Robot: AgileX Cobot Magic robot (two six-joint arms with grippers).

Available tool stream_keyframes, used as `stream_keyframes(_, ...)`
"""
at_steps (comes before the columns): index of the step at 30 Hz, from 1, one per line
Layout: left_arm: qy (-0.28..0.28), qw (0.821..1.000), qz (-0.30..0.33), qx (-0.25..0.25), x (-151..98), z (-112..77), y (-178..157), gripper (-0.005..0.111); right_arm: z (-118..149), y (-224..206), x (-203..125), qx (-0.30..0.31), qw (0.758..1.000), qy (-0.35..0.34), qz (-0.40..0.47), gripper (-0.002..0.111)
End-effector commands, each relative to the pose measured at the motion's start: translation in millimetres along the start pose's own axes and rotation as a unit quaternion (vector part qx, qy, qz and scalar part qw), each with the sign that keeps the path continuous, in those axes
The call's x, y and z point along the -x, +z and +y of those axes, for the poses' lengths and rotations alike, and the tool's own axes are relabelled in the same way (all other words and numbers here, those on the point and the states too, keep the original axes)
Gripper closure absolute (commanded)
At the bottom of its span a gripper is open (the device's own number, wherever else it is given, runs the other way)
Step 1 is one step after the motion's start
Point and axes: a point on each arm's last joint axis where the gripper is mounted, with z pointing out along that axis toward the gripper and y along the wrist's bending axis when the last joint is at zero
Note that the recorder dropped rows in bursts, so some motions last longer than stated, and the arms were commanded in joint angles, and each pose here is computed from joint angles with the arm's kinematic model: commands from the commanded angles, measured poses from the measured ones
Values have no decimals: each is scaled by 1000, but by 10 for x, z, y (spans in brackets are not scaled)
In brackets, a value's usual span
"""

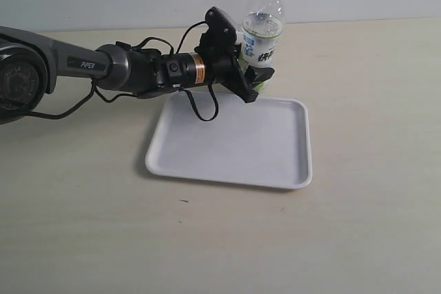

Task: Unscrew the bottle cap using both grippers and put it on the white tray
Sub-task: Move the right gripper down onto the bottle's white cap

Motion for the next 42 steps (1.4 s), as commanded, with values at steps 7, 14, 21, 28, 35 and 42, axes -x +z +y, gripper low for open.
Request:
stream_keyframes(7,58,998,20,-19,21,-118,43,107,-6,232,14,36,999,1,-3,44)
stream_keyframes(14,59,998,20,-21,28,-145,55,107,-15,241,25,33,999,1,-10,44)
stream_keyframes(21,57,998,20,-21,28,-144,55,107,-20,250,0,32,999,-3,4,48)
stream_keyframes(28,57,998,20,-21,28,-144,55,107,-15,250,-11,35,999,-3,10,49)
stream_keyframes(35,57,998,20,-21,28,-144,55,107,-23,250,-8,30,999,-7,8,50)
stream_keyframes(42,57,998,20,-21,28,-144,55,107,-24,250,-6,30,1000,-8,7,56)
